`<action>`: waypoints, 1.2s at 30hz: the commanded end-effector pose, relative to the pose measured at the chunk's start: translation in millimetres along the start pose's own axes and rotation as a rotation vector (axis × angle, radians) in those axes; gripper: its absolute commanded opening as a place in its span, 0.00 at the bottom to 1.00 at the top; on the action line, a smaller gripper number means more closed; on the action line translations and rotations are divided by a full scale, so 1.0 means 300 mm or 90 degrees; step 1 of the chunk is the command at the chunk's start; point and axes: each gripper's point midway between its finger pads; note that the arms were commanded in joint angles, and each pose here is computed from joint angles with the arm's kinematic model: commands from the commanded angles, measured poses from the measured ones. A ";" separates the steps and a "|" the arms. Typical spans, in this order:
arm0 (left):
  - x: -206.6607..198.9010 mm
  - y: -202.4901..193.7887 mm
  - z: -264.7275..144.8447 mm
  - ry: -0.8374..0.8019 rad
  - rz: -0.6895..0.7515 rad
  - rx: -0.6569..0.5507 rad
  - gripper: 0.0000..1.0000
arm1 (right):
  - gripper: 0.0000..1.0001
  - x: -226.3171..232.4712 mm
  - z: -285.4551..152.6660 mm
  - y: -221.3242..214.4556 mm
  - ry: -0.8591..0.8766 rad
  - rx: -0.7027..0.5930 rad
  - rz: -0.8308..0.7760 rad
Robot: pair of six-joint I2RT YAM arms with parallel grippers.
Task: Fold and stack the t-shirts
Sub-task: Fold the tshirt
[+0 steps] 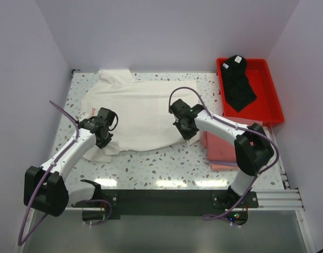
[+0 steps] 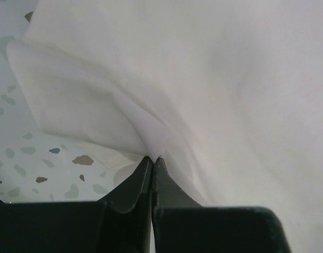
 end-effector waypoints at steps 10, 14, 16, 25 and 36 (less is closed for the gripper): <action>-0.190 0.255 0.000 -0.085 0.018 -0.079 0.02 | 0.00 -0.108 -0.051 0.238 -0.028 -0.074 0.029; -0.234 0.299 0.021 -0.096 0.025 -0.085 0.03 | 0.00 -0.129 -0.024 0.278 -0.034 -0.071 0.028; -0.246 0.315 0.027 -0.095 0.028 -0.088 0.03 | 0.00 -0.135 -0.023 0.300 -0.036 -0.075 0.029; -0.301 0.361 0.073 -0.084 0.037 -0.091 0.04 | 0.00 -0.173 0.014 0.356 -0.052 -0.079 0.035; -0.373 0.426 0.163 -0.070 0.057 -0.096 0.13 | 0.11 -0.227 0.118 0.433 -0.066 -0.072 0.024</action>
Point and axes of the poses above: each gripper's point midway between its finger pads, its own z axis out along the fingers, its own x axis along the line the jaws close on, y = z × x, and after that the axes turned 10 degrees about z, right-handed
